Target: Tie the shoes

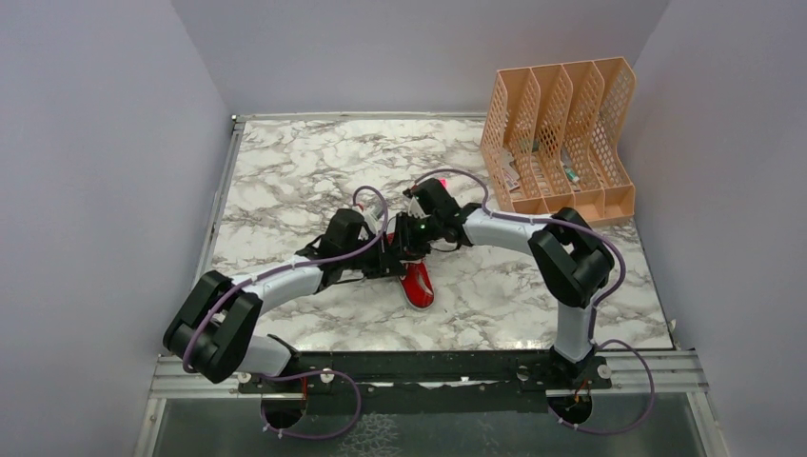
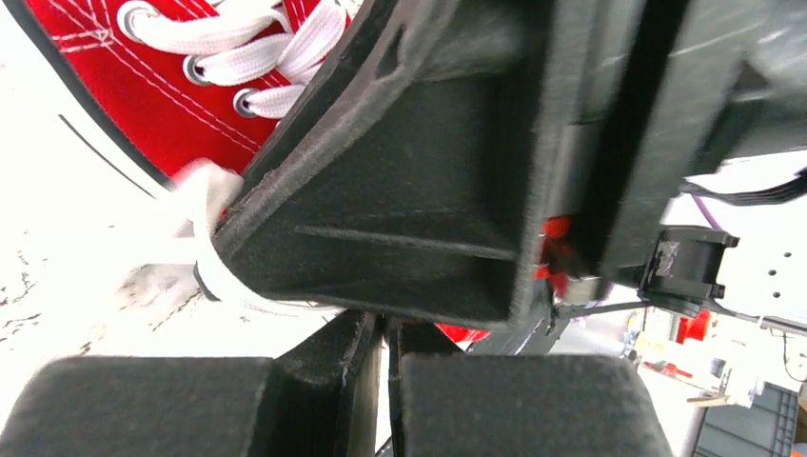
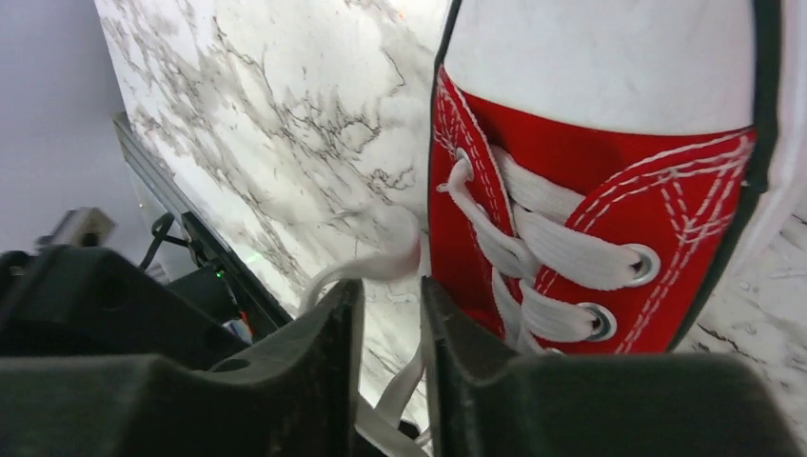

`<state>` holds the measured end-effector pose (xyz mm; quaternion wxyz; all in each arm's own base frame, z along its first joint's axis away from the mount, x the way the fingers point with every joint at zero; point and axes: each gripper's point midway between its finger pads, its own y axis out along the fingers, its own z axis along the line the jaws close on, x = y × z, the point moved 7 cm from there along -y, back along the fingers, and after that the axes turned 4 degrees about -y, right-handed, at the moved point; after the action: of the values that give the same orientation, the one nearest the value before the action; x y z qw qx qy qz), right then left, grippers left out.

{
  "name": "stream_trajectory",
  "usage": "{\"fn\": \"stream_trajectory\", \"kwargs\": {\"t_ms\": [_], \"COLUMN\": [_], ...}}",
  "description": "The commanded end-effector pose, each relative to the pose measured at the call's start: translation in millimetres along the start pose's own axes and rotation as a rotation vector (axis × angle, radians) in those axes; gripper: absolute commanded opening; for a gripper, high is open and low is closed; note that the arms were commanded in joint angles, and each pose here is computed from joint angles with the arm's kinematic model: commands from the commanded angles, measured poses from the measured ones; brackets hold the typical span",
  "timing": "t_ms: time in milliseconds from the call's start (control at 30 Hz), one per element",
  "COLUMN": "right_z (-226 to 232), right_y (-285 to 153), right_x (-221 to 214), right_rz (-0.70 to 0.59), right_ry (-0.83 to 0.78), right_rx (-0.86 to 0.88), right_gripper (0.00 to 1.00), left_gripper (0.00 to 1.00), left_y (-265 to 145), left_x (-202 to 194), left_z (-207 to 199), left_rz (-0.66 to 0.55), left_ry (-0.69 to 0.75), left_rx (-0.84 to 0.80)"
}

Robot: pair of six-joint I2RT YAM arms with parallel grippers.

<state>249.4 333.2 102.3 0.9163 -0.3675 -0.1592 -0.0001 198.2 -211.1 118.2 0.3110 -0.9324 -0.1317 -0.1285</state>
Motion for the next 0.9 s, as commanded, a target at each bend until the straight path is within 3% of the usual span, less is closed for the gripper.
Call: {"fn": "stream_trajectory", "kwargs": {"t_ms": [0, 200, 367, 667, 733, 867], "right_z": [17.1, 20.4, 22.7, 17.7, 17.3, 17.3], "right_y": [-24.7, -54.3, -70.2, -75.4, -73.9, -62.0], "right_x": [8.9, 21.8, 25.4, 35.3, 37.7, 41.8], "right_rz": [0.018, 0.002, 0.002, -0.108, -0.097, -0.134], "right_ry": [-0.096, -0.138, -0.226, -0.672, -0.688, -0.573], "right_rx": [-0.005, -0.024, -0.024, 0.052, 0.046, 0.056], "right_gripper": [0.37, 0.48, 0.49, 0.48, 0.47, 0.31], "left_gripper": [0.07, 0.06, 0.05, 0.03, 0.03, 0.03], "left_y": [3.9, 7.2, 7.3, -1.6, -0.9, -0.4], "left_x": [5.5, 9.2, 8.4, -0.8, -0.9, -2.4], "left_z": [-2.6, -5.7, -4.1, 1.0, -0.5, 0.3], "left_rz": [-0.024, 0.002, 0.014, -0.006, 0.0, -0.001], "left_ry": [0.025, 0.024, 0.02, -0.058, -0.065, -0.067], "left_rx": [-0.011, -0.009, 0.008, 0.031, 0.015, 0.004]}}
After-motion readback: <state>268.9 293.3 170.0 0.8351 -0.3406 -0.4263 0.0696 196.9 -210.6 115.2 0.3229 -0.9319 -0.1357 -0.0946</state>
